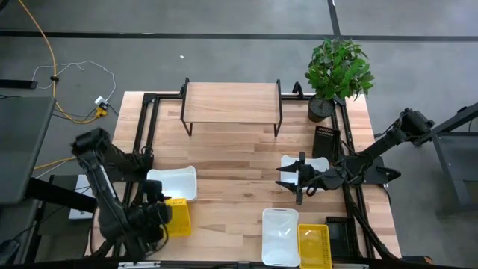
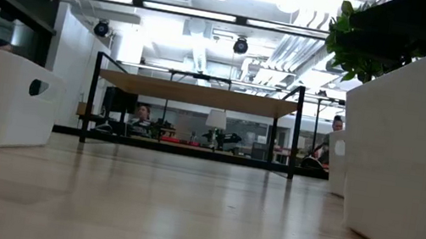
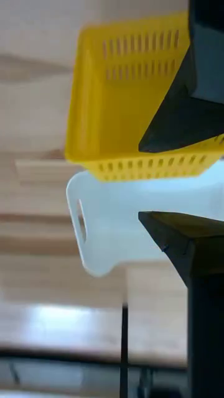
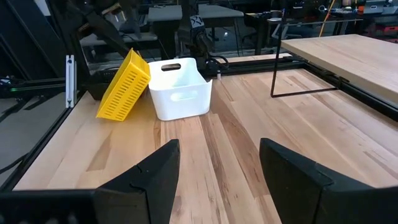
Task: Stack baskets on shelf by color
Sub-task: Stack the left yellow bin on the stacked yellow bins
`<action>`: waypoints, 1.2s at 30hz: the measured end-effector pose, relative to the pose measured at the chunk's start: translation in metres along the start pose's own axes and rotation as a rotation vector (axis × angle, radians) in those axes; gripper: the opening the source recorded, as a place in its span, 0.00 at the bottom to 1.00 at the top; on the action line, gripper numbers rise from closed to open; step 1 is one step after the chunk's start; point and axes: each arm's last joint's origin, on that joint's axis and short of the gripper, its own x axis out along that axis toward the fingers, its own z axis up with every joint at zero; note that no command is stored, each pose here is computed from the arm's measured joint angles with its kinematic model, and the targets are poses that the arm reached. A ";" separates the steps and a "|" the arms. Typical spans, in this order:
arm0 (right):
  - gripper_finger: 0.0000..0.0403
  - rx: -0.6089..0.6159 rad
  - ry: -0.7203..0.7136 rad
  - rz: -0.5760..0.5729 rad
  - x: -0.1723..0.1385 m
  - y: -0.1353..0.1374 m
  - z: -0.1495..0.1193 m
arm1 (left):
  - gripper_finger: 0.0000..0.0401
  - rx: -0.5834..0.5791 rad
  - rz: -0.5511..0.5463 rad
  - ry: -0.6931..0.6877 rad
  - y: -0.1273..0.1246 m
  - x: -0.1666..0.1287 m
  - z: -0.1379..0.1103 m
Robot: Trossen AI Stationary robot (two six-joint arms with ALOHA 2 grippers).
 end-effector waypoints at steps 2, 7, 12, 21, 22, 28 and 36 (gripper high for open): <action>0.52 -0.002 0.002 0.000 0.000 0.000 0.000 | 0.38 -0.025 -0.053 -0.037 0.000 0.002 -0.005; 0.52 -0.002 0.003 -0.001 0.000 0.000 0.000 | 0.38 -0.011 -0.085 -0.073 -0.002 0.006 -0.007; 0.52 0.014 0.003 -0.001 0.000 0.000 0.000 | 0.38 0.038 -0.054 -0.044 -0.009 0.014 -0.006; 0.52 0.011 0.008 -0.010 0.000 0.000 -0.001 | 0.38 0.065 -0.010 0.055 -0.017 0.033 -0.001; 0.52 0.012 0.006 -0.018 0.000 -0.001 -0.001 | 0.38 0.064 -0.008 0.063 -0.017 0.035 0.000; 0.52 0.013 0.011 -0.020 0.000 -0.001 -0.001 | 0.36 0.038 0.006 0.080 -0.016 0.040 0.004; 0.52 0.029 0.012 -0.021 0.000 -0.001 -0.002 | 0.13 0.034 0.030 0.140 -0.009 0.044 0.006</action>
